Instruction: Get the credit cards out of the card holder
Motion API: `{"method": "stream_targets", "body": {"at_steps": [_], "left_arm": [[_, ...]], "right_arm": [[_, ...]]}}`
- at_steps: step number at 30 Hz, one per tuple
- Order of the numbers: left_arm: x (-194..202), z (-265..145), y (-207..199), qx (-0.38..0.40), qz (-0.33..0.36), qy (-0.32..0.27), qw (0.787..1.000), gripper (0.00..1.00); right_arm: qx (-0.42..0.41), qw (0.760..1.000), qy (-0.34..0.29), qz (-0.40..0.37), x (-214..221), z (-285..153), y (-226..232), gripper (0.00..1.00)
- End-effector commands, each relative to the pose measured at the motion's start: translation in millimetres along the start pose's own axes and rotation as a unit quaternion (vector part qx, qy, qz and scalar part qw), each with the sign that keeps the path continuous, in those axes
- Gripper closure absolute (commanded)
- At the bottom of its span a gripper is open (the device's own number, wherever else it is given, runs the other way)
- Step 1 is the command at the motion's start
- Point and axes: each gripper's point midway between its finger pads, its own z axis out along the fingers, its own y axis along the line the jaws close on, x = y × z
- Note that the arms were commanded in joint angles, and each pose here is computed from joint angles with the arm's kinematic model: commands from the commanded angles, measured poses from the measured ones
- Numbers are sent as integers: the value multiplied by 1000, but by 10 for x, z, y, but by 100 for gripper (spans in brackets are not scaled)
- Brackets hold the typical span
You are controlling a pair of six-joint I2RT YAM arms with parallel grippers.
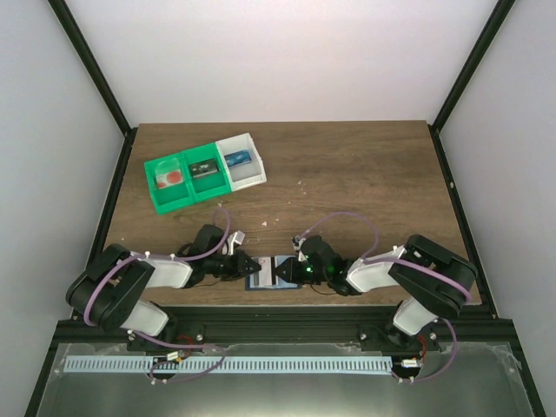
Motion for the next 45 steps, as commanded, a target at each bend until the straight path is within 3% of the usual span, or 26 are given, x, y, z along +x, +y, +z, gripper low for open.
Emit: {"method": "stream_targets", "body": {"at_steps": [1, 8, 26, 37, 45], "left_arm": [[80, 12, 171, -27, -5, 4, 1000, 89], [88, 20, 186, -27, -11, 5, 1000, 89], [95, 28, 172, -20, -15, 6, 1000, 89], [89, 32, 177, -21, -16, 6, 1000, 89], [85, 52, 239, -34, -13, 7, 999, 89]], "right_arm": [[0, 1000, 3, 9, 3, 17, -44, 84], [-11, 1000, 8, 14, 11, 34, -44, 80], [-43, 999, 16, 26, 16, 64, 5, 83], [-54, 998, 8, 24, -4, 23, 38, 99], [-48, 999, -11, 22, -43, -120, 12, 99]]}}
